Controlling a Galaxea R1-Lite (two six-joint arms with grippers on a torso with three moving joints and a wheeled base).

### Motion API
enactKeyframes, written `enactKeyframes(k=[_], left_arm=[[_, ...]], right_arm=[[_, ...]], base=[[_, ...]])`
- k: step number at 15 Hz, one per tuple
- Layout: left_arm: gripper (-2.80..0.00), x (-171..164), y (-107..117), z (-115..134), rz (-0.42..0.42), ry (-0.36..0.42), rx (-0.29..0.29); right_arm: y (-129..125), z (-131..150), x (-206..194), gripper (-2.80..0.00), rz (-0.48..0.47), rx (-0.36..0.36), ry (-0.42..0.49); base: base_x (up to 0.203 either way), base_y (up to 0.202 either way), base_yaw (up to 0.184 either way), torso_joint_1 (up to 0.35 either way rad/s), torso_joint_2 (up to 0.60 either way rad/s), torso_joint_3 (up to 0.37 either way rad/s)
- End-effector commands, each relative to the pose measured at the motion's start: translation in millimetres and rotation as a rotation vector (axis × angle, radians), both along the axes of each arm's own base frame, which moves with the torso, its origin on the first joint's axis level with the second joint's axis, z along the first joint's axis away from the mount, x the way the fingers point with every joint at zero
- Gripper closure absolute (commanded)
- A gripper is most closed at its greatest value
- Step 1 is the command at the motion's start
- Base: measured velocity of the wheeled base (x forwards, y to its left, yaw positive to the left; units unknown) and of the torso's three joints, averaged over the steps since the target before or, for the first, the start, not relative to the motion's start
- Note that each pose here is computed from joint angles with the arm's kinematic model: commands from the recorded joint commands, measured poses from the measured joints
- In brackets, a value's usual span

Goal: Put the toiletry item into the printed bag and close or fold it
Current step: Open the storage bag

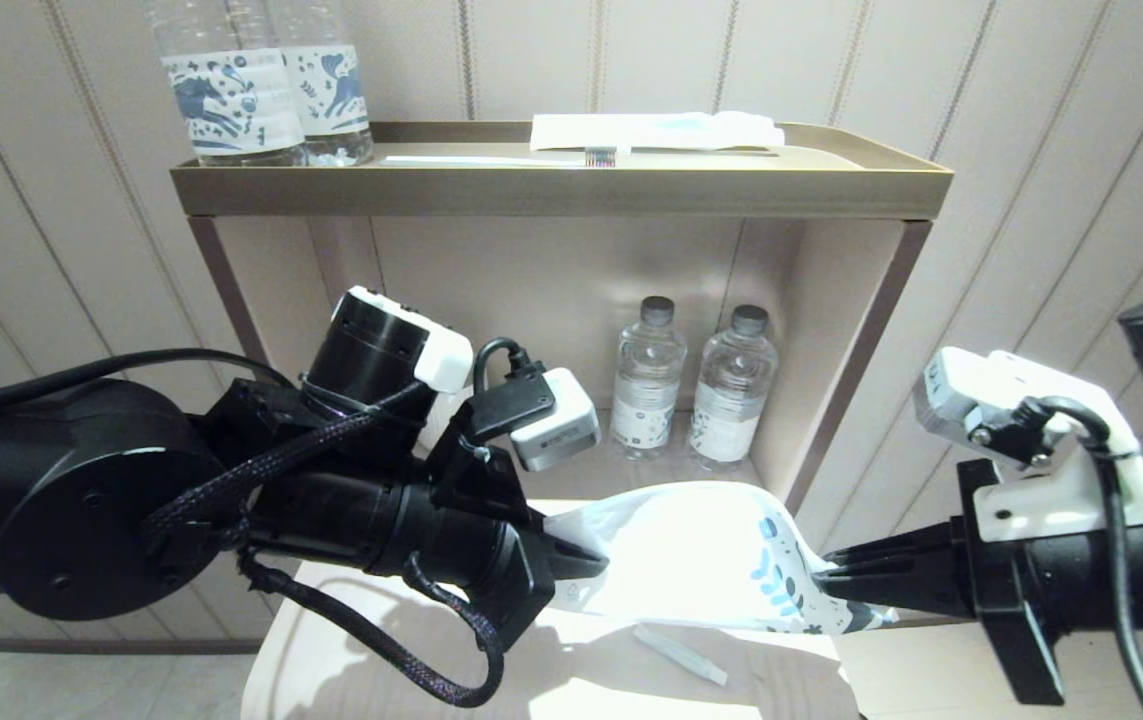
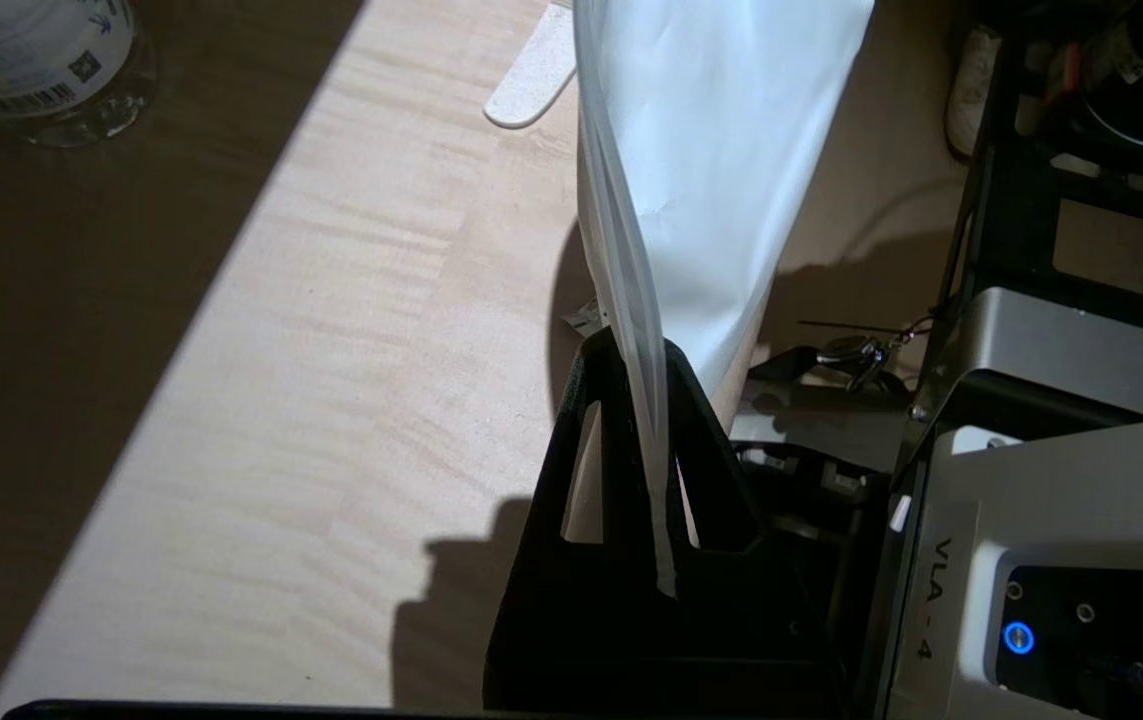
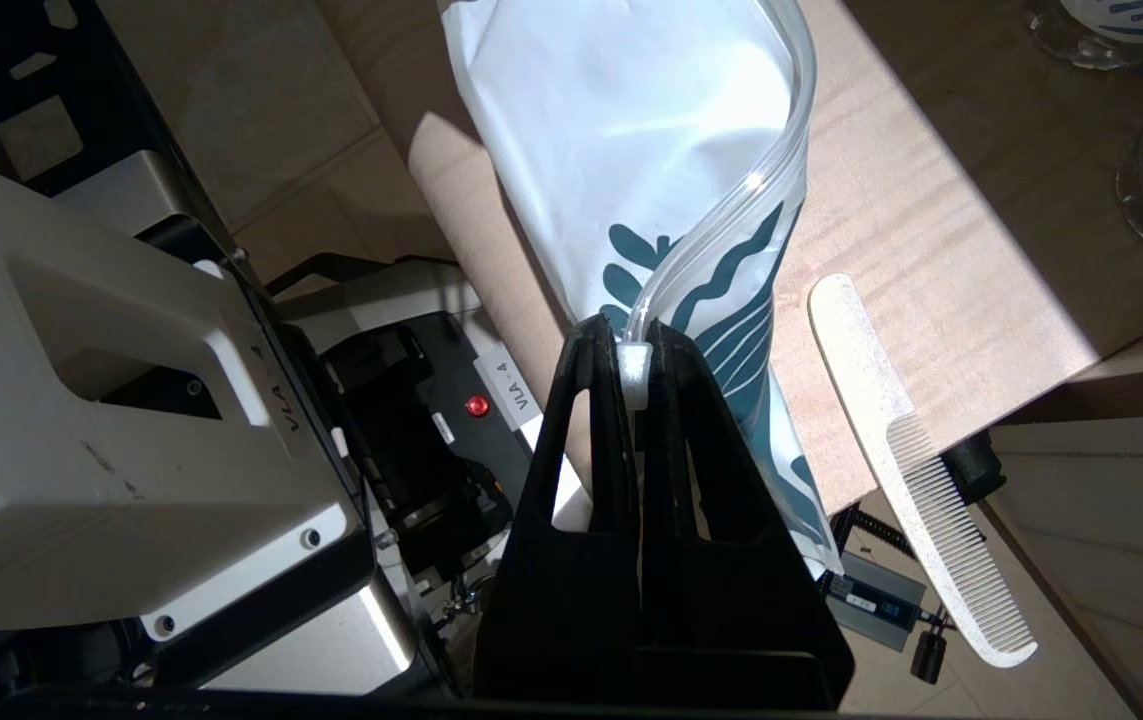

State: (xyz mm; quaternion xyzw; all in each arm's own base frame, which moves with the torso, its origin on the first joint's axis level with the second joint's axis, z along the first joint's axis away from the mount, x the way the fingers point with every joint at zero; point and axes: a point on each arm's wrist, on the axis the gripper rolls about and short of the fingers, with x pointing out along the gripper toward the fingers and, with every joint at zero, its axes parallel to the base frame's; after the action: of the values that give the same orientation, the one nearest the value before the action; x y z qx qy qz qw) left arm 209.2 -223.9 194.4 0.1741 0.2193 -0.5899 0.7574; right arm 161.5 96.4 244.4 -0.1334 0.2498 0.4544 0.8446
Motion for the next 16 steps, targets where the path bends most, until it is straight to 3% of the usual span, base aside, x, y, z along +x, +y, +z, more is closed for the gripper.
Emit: enactKeyframes(k=[1, 11, 16], left_arm=[[0.00, 1, -1, -3, -0.003, 0.006, 0.008], [0.00, -13, 12, 4, -0.003, -0.015, -0.001], [0.00, -18, 8, 2, -0.011, -0.061, -0.015]], right_arm=[[4, -3, 5, 0.00, 0.009, -0.009, 0.018], [-2, -4, 5, 0.00, -0.021, -0.009, 0.015], [1, -5, 14, 0.00, -0.031, 0.007, -0.015]], base=[[0.000, 0.000, 0.000, 0.000, 0.00, 0.000], [0.000, 0.000, 0.000, 0.000, 0.00, 0.000], [0.000, 0.000, 0.000, 0.000, 0.00, 0.000]])
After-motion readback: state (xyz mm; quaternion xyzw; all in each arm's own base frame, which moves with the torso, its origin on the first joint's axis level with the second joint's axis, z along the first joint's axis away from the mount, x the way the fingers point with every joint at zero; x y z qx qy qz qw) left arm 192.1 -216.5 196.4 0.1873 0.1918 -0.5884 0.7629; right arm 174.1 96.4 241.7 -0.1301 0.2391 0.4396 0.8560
